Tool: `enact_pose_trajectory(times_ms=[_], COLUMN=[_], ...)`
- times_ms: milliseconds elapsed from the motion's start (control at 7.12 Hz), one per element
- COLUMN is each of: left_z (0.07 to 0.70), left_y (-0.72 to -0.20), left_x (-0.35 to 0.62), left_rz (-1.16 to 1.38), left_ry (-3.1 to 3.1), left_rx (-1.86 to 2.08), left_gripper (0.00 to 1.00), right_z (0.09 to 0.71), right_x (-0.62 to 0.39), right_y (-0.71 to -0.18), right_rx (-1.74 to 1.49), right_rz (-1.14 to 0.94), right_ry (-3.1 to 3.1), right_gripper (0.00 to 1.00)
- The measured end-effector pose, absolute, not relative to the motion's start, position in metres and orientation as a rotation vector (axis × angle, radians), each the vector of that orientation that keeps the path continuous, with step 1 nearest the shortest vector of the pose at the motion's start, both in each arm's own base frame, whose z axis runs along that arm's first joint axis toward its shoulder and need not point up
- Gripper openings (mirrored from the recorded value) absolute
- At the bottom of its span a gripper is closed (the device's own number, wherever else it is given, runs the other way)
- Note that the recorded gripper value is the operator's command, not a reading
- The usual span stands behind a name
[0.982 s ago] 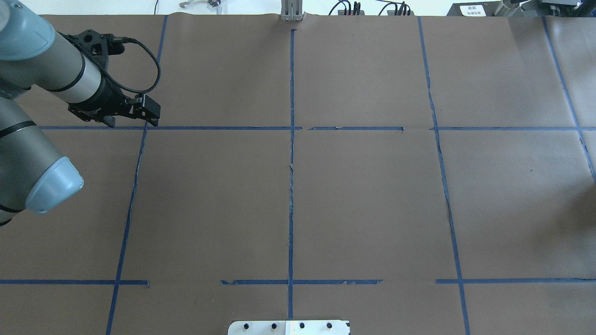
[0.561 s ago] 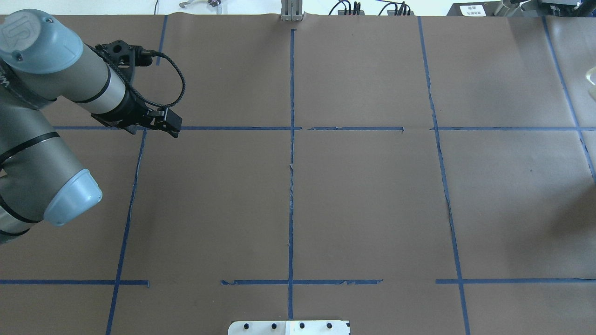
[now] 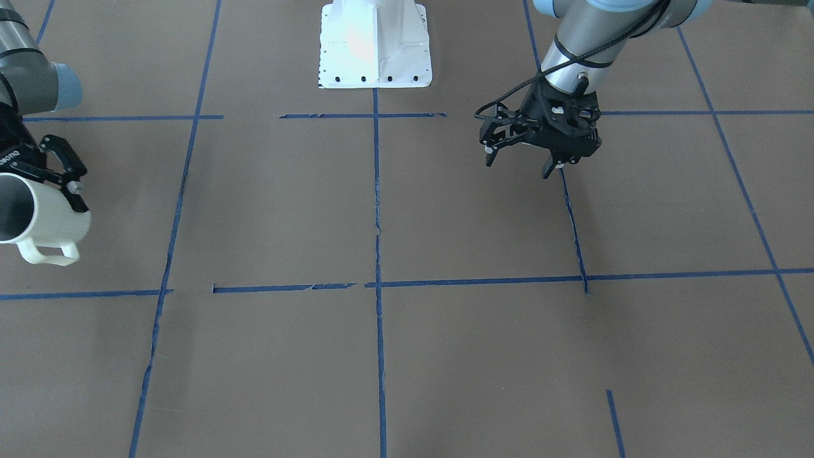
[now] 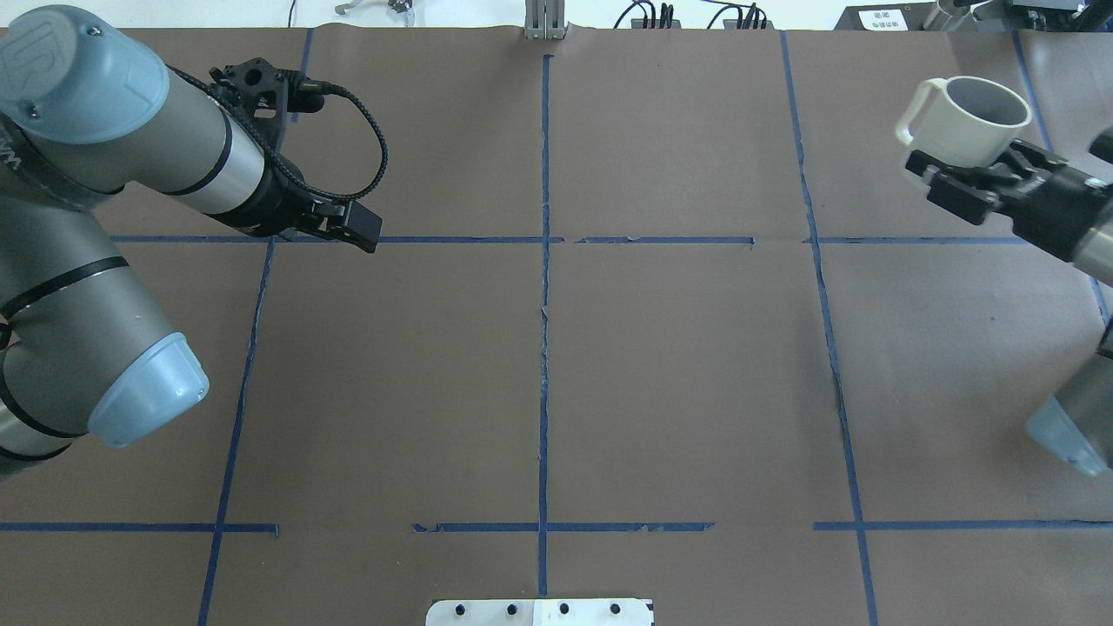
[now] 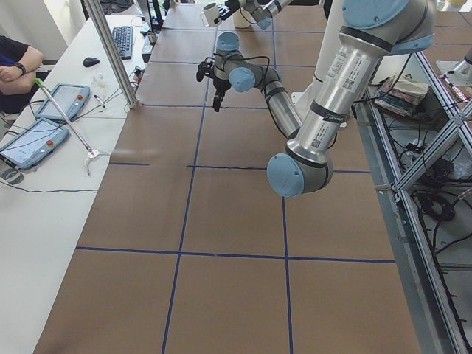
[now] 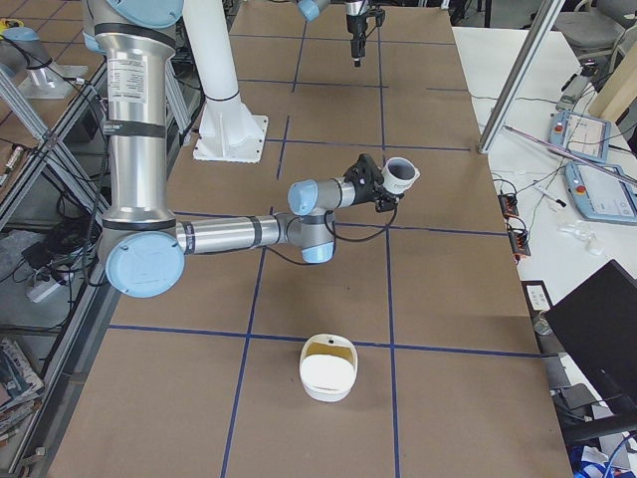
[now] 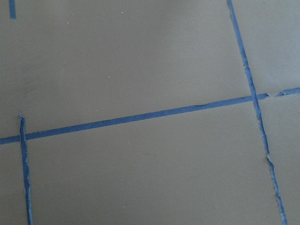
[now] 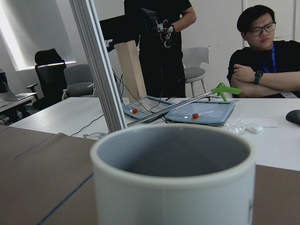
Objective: Left arm hands cup to right arm to dump lemon
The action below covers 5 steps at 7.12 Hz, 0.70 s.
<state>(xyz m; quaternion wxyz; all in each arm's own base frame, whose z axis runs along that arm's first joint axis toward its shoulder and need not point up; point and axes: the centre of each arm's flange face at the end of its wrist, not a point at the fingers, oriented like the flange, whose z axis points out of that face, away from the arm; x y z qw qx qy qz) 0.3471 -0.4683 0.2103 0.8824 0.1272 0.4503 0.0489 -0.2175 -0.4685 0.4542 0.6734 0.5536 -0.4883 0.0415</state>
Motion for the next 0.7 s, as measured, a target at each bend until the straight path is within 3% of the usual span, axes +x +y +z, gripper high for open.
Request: enact_pose_trajectory(times_ms=[421,702], left_z=[0.184,0.160], left_y=[-0.468,-0.473], left_x=[0.351,0.349], left_rz=[0.040,-0.045], left_ry=[0.879,0.893], left_rx=[0.177,0.149], left_gripper=[1.00,1.00], right_z=[0.352,0.300], right_x=[-0.361,-0.465], right_y=[-0.497,-0.473], right_rx=[1.424,1.492], right_rz=[-0.128,-0.060], right_ry=[-0.855,-0.788], right_gripper=[0.19,0.20])
